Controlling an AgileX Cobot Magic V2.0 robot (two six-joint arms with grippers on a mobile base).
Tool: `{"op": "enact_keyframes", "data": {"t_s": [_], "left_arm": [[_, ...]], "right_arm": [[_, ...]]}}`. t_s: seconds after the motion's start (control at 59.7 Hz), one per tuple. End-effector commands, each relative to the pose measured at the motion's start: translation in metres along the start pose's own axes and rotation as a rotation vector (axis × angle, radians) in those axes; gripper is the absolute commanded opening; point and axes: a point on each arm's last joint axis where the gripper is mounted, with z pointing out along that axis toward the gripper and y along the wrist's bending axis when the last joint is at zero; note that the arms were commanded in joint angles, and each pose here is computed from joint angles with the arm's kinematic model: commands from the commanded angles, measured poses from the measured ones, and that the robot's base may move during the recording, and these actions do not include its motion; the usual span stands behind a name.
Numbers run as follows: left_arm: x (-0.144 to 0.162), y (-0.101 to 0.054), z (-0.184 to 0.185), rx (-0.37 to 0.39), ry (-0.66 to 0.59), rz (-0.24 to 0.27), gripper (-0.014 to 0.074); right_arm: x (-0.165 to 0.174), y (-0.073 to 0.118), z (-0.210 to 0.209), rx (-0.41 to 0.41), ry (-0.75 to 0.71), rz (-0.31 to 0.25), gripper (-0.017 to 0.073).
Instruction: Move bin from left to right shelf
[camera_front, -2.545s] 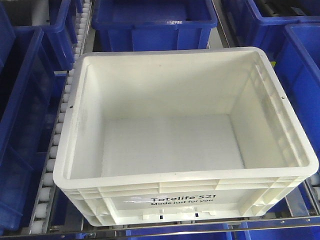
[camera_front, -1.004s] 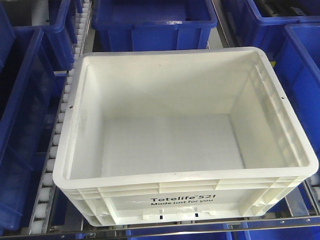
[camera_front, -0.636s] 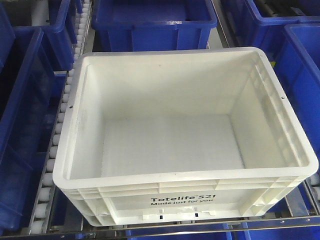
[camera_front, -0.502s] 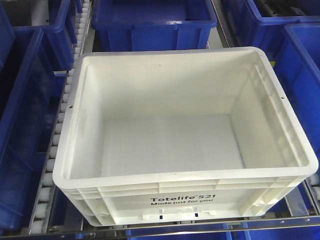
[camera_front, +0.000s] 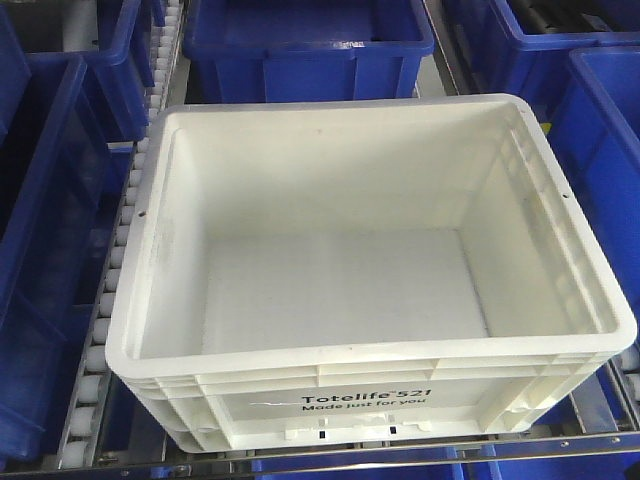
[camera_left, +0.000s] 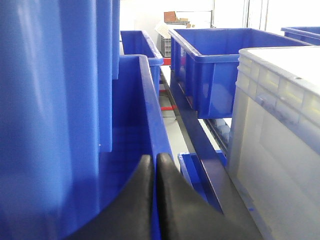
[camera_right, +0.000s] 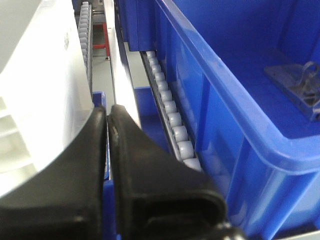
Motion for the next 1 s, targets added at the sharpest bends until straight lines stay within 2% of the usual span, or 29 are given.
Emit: {"op": "enact_keyframes", "data": {"t_s": [0.0,0.452,0.636,0.988], "left_arm": [[0.0000,-0.0003,0.0008,0.005,-0.051,-0.010,-0.0008],[0.0000,-0.0003,0.0008,0.005,-0.051,-0.010,-0.0008],[0.0000,-0.0003,0.0008,0.005,-0.051,-0.010,-0.0007],[0.0000,-0.0003,0.0008,0.005,-0.051,-0.010,-0.0007]], "right_arm": [[-0.0012,-0.0009,-0.0002,0.013,-0.068,-0.034,-0.0008],[-0.0018,-0.0009,-0.0002,0.011,-0.075,-0.007,-0.0008],[-0.0017,0.0025,-0.0003,-0.049,-0.074,-0.032,-0.0008],[-0.0017,0.0023,-0.0003,-0.046,-0.074,-0.018,-0.0008]]}}
